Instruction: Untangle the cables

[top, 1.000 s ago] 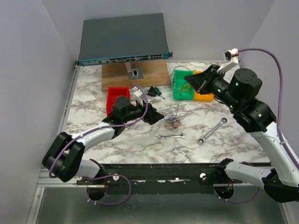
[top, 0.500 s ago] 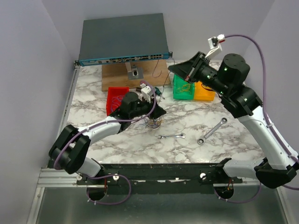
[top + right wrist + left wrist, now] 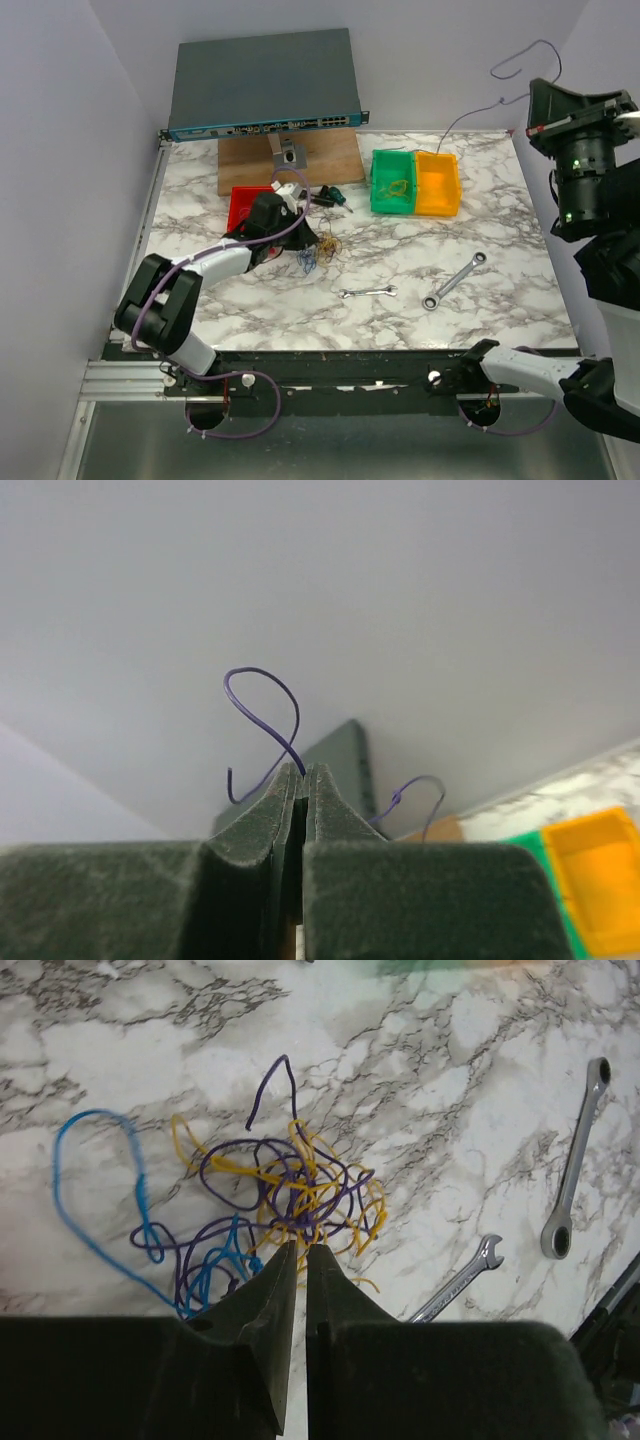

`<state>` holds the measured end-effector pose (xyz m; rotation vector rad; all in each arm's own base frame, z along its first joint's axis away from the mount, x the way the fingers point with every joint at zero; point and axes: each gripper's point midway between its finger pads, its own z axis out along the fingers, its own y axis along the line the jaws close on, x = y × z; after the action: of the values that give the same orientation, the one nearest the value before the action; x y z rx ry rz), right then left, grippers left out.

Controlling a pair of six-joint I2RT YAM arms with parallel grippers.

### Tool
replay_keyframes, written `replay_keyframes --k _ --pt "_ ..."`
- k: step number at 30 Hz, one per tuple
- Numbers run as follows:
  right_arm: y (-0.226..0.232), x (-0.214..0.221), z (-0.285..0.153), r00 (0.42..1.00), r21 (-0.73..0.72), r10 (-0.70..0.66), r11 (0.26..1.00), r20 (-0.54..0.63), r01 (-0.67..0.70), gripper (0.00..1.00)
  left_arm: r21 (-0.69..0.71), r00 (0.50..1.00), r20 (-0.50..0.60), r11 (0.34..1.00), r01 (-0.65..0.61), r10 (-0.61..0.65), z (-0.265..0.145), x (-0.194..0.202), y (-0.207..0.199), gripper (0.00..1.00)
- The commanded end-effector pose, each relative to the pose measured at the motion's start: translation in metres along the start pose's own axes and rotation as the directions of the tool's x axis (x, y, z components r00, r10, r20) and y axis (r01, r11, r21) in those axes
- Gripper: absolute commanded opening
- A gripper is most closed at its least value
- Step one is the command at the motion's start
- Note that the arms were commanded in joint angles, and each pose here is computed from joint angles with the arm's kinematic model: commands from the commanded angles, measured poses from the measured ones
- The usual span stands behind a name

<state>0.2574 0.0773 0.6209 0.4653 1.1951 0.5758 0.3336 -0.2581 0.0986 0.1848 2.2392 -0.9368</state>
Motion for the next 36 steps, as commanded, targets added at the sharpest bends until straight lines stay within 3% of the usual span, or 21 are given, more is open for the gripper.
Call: replay_keyframes --k 1,8,14,29,36 --pt "-0.066 0.03 -0.003 0.983 0.246 -0.181 0.952 -0.033 0.184 0.01 -0.105 0.993 0.114 0.994 -0.012 0.024 -0.027 -0.014 0.008 0.11" --pt "-0.127 0.136 -0.021 0.916 0.268 -0.29 0.892 -0.279 0.364 0.01 -0.037 0.974 0.213 0.997 -0.071 0.077 -0.044 -0.026 -0.012 0.14" --pt "-0.169 0.171 -0.018 0.844 0.372 -0.409 0.766 -0.347 0.524 0.01 0.009 0.968 0.222 0.993 -0.118 0.113 -0.046 -0.026 -0.027 0.19" --pt "-0.111 0.112 0.056 0.858 0.402 -0.474 0.759 -0.197 0.511 0.01 0.041 0.935 0.292 0.974 -0.222 0.201 -0.058 -0.028 -0.052 0.28" --pt "-0.104 0.107 0.095 0.852 0.413 -0.493 0.749 -0.177 0.519 0.01 0.042 0.934 0.295 0.973 -0.226 0.204 -0.059 -0.028 -0.053 0.28"
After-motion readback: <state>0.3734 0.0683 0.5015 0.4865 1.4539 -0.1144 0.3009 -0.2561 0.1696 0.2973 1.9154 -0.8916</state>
